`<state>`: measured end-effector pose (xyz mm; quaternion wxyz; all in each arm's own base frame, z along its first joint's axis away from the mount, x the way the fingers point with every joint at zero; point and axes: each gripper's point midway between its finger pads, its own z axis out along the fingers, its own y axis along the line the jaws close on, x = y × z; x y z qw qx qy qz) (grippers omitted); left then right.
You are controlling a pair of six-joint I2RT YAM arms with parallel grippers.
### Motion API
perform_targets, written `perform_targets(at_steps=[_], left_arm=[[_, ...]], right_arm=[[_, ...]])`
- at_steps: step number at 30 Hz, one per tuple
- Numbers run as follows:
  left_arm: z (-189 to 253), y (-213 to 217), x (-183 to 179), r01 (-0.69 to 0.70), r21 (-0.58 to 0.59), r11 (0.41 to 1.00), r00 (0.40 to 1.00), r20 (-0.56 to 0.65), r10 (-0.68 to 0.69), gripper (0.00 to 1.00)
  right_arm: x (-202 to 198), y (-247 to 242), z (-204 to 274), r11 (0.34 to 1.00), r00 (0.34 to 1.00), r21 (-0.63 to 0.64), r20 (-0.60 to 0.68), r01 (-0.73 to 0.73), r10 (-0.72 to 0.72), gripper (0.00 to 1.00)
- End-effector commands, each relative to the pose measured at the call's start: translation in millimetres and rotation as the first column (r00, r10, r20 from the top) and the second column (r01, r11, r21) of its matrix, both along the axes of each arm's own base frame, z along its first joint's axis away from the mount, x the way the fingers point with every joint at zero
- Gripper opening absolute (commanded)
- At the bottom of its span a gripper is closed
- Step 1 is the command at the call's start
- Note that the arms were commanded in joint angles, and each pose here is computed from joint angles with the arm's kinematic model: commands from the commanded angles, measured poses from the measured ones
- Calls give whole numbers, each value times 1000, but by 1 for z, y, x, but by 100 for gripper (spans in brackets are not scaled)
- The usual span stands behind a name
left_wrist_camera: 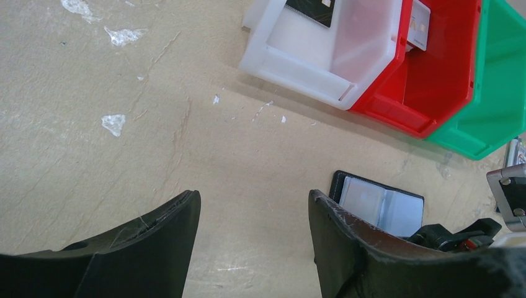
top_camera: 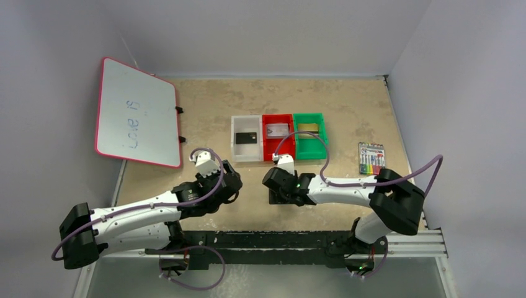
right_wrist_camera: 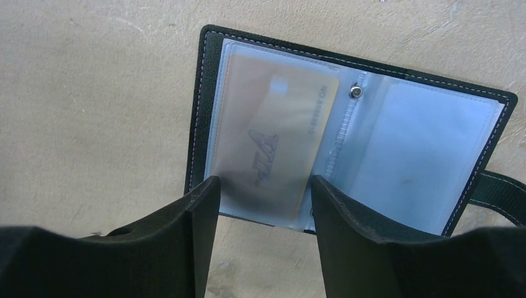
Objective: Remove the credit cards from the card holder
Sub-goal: Remove the credit card from the card holder.
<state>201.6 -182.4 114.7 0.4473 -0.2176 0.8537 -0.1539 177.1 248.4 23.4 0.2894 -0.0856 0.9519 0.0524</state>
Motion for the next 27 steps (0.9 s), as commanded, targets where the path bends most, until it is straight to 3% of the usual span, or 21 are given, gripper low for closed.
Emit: perform_targets(at_steps=[1,6,16,19,23,27], left_arm=[[2,4,3,-23,-4,1000,1000,18,23,64],[2,5,3,-22,-2,1000,1000,19,22,63],[-3,-3,3,4,7,1000,1000,4,-4,63],[-5,-8,4,20,13,1000,1000,-4,-20,63],[-8,-17,4,51,21,999,999,-18,-50,63],[-11,-24,4,73,28,997,997,-30,-72,62]], right_arm=[[8,7,1,1000,1000,-12,26,3,-3,59],[8,2,-7,999,1000,-49,17,15,-14,59],[3,-1,-16,998,1000,-57,-7,17,-17,21],[4,2,-16,999,1000,-45,-5,7,-7,0],[8,6,-13,1000,1000,12,0,16,-16,0],[13,12,2,985,1000,174,2,11,-12,0]])
